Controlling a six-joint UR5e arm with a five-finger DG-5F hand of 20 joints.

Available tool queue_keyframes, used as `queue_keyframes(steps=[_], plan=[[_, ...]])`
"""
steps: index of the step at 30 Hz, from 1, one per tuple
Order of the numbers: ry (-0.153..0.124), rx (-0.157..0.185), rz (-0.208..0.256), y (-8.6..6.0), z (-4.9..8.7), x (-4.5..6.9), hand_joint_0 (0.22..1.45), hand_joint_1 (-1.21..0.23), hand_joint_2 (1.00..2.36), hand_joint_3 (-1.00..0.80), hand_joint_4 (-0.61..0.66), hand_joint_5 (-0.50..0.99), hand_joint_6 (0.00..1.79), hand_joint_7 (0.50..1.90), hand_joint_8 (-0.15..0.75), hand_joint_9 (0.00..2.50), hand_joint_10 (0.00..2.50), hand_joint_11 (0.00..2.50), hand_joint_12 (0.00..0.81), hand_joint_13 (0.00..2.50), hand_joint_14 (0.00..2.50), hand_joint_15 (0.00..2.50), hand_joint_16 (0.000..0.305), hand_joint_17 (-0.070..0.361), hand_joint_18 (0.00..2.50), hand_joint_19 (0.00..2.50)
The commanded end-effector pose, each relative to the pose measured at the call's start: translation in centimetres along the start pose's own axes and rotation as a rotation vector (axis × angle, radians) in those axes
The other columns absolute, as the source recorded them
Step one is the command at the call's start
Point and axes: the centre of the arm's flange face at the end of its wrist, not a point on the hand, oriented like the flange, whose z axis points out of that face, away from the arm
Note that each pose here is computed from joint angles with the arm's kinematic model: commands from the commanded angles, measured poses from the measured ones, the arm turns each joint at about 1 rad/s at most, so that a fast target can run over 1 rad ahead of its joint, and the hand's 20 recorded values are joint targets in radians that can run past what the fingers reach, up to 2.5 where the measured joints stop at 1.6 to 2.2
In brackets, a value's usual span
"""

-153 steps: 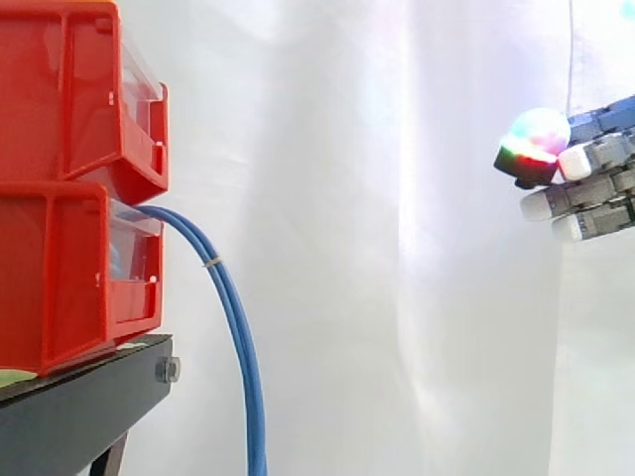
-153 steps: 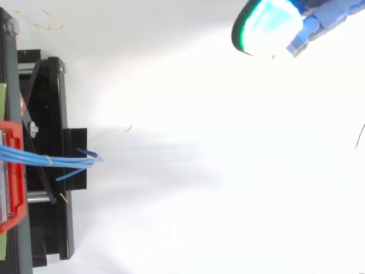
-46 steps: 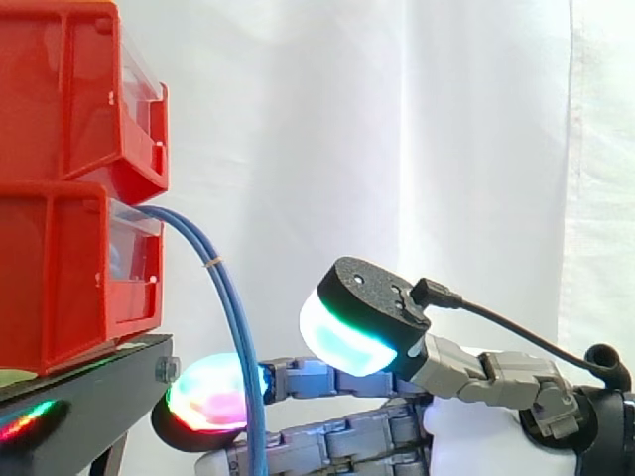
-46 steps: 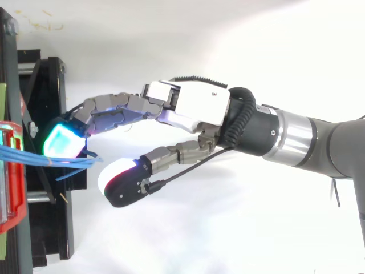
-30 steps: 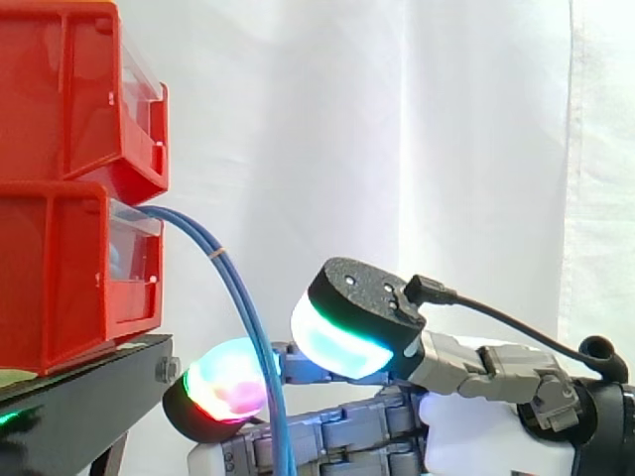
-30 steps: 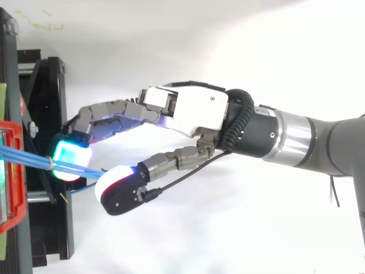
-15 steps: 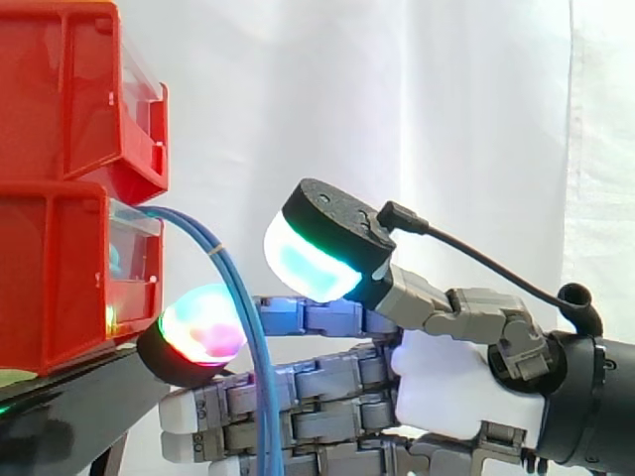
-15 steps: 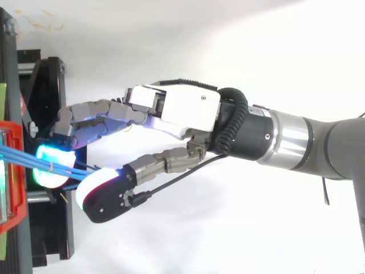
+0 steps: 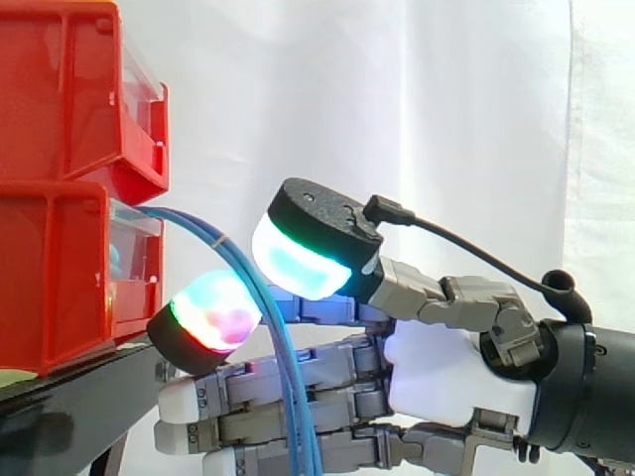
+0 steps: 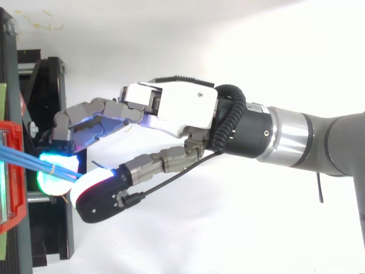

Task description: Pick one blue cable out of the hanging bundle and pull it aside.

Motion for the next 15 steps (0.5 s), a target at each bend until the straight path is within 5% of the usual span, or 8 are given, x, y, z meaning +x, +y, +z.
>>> queue_keyframes(steps=[1, 2, 6, 11, 15], plan=[[0.004, -0.002, 0.008, 0.2, 0.2, 0.0, 0.58, -0.73, 1.01, -0.30, 0.06, -0.12, 0.82, 0.96, 0.262, 0.65, 0.01, 0.26, 0.344, 0.44, 0.01, 0.21, 0.047, 0.107, 0.36, 0.33], [0.004, -0.001, 0.007, 0.3, 0.2, 0.0, 0.59, -0.79, 1.02, -0.27, 0.05, -0.14, 0.87, 0.87, 0.267, 0.64, 0.01, 0.27, 0.346, 0.44, 0.01, 0.22, 0.048, 0.107, 0.37, 0.34], [0.004, -0.001, 0.009, 0.5, 0.4, 0.1, 0.63, -0.87, 1.02, -0.26, -0.01, -0.16, 0.90, 0.92, 0.264, 0.62, 0.01, 0.28, 0.350, 0.45, 0.01, 0.22, 0.049, 0.109, 0.41, 0.34], [0.023, 0.028, 0.000, 1.5, 0.8, 0.2, 0.73, -0.91, 1.00, -0.50, -0.02, -0.19, 0.93, 0.79, 0.254, 0.63, 0.01, 0.32, 0.346, 0.50, 0.01, 0.21, 0.048, 0.107, 0.50, 0.31], [0.029, 0.051, -0.002, 1.6, 0.8, -0.1, 0.65, -0.90, 1.00, -0.50, 0.05, -0.19, 0.92, 0.77, 0.256, 0.67, 0.01, 0.37, 0.350, 0.52, 0.01, 0.23, 0.047, 0.107, 0.52, 0.33]])
